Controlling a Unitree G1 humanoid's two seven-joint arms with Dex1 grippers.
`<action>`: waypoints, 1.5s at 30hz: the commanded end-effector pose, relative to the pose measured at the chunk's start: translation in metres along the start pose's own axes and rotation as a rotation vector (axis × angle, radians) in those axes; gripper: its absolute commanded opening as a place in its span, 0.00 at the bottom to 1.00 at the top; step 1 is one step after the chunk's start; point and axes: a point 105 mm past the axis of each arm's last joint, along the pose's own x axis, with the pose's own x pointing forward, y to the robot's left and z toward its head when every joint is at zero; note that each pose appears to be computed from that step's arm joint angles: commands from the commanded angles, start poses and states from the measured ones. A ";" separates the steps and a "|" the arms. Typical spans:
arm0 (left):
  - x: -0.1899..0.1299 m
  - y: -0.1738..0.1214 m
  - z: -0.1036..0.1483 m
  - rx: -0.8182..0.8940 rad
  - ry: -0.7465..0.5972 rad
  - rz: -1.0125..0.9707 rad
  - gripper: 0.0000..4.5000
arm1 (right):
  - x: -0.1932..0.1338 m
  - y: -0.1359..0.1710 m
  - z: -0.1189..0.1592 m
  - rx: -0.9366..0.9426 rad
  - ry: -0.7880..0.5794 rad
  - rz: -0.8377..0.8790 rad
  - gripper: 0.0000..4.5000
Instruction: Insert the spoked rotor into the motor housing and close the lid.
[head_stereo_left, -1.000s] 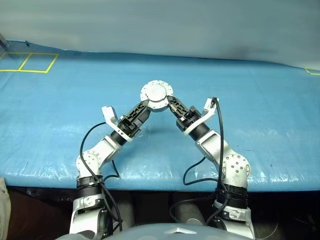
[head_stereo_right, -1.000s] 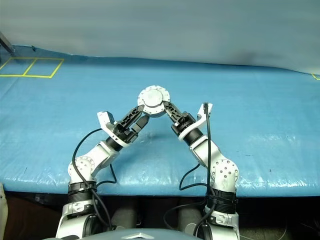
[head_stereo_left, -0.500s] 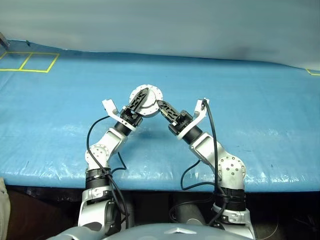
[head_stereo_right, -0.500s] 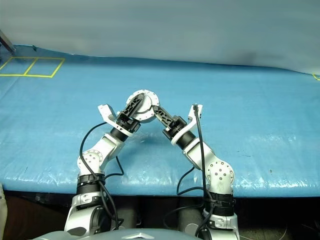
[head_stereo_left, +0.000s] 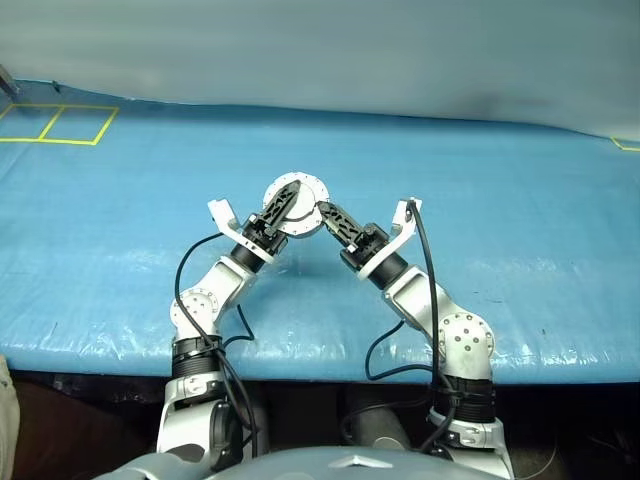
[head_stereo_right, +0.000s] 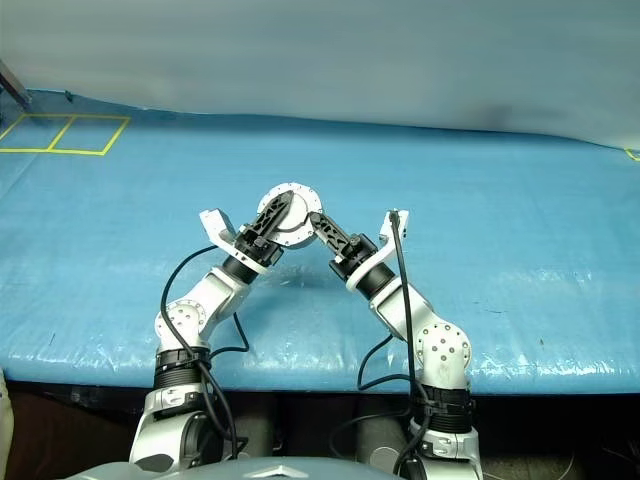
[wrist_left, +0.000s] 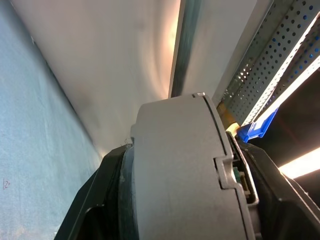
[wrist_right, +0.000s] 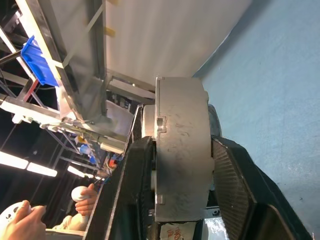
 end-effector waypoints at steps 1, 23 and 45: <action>0.001 0.001 0.002 0.044 -0.017 0.028 0.59 | 0.004 0.031 0.007 -0.052 -0.037 0.124 0.69; -0.057 -0.004 0.107 0.557 -0.586 0.419 0.59 | -0.015 -0.029 0.002 -0.689 0.090 -0.126 0.76; -0.051 0.013 0.169 0.639 -0.696 0.565 0.59 | -0.012 -0.026 -0.007 -0.724 0.098 -0.100 0.76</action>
